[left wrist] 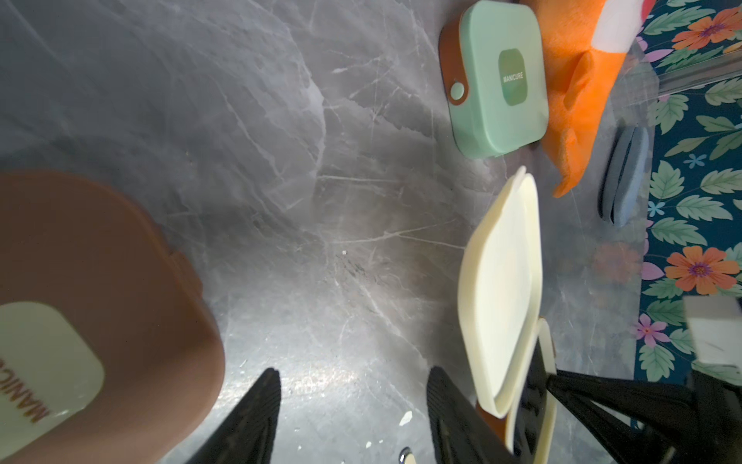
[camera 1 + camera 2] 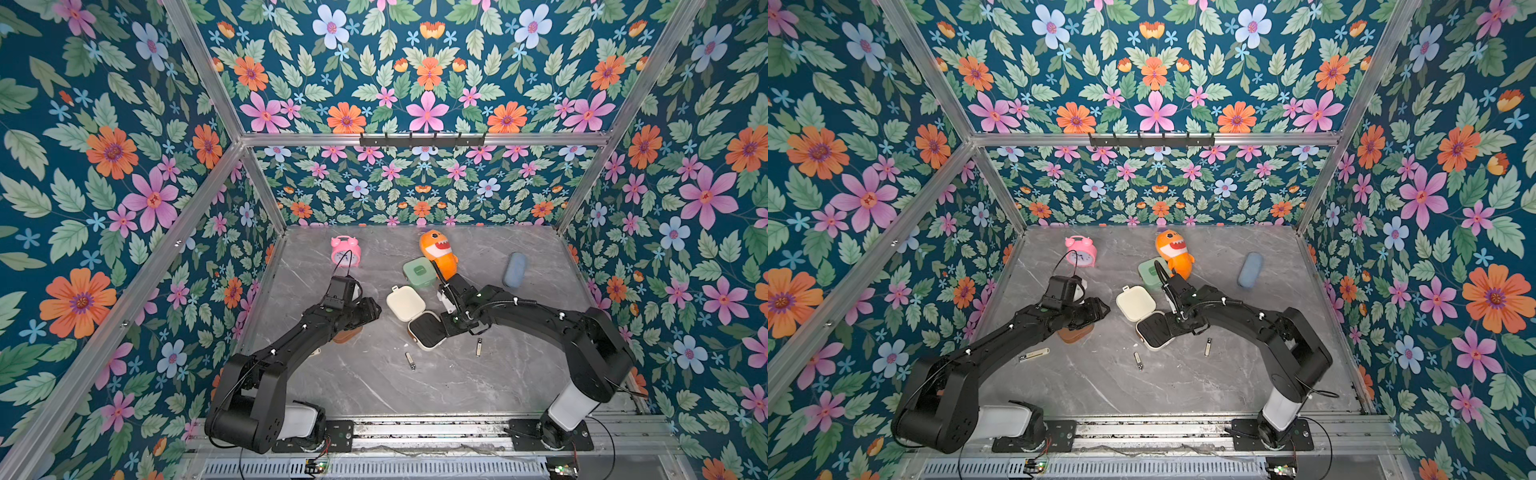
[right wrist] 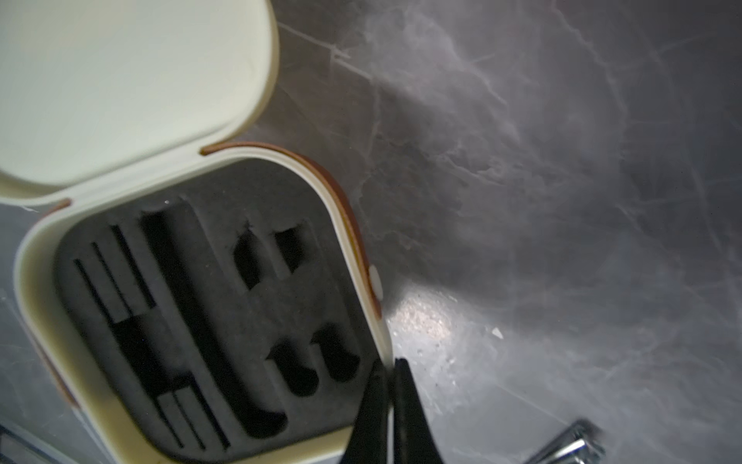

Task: Organize nail clipper sets
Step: Place the storage box at the center of the board, then pick up the nail clipper from the center of the board, then place the nail clipper at the center of the board, then pick up the nail clipper from the center of the board.

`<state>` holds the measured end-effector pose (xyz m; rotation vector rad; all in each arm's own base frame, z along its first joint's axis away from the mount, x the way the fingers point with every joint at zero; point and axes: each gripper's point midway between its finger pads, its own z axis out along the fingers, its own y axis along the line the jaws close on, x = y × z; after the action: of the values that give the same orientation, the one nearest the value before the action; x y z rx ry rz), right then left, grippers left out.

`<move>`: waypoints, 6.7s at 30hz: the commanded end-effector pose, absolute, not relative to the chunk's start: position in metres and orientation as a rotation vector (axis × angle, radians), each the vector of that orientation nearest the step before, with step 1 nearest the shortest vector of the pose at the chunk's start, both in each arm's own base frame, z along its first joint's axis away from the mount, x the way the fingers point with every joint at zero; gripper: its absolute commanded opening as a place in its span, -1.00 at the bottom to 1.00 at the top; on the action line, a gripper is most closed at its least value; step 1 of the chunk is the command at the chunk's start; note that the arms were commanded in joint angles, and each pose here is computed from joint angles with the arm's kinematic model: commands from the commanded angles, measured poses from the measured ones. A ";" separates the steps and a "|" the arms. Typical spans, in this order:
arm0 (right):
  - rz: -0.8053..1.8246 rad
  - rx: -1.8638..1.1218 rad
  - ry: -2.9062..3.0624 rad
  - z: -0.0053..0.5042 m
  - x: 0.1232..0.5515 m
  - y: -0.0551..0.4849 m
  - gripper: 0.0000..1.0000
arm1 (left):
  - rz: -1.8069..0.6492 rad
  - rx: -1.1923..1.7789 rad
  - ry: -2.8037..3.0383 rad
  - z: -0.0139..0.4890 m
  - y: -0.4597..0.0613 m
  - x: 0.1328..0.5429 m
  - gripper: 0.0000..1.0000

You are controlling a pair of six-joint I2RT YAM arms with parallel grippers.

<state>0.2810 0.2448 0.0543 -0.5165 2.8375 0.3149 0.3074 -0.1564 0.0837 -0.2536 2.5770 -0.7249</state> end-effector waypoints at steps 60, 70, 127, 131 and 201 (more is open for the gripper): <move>0.579 -0.496 2.595 0.123 0.291 0.269 0.06 | 0.003 -1.903 2.292 0.038 0.055 0.220 0.12; 0.607 -0.489 2.596 0.121 0.294 0.275 0.05 | 0.008 -1.957 2.305 0.017 0.061 0.215 0.00; 0.528 0.583 2.576 0.138 0.195 0.092 0.06 | -0.457 0.224 2.820 0.057 -0.354 0.174 -0.87; 0.510 0.570 2.638 0.129 0.184 0.091 -0.11 | -0.477 0.288 2.855 0.039 -0.378 0.151 -0.87; 0.167 0.008 3.110 0.024 0.179 0.243 -0.66 | -0.818 -0.237 2.559 0.076 -0.220 0.329 0.20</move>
<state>0.1741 0.2399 0.0161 0.0027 3.1406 0.1323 0.3274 -0.2112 0.0783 -0.2488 2.5560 -0.7647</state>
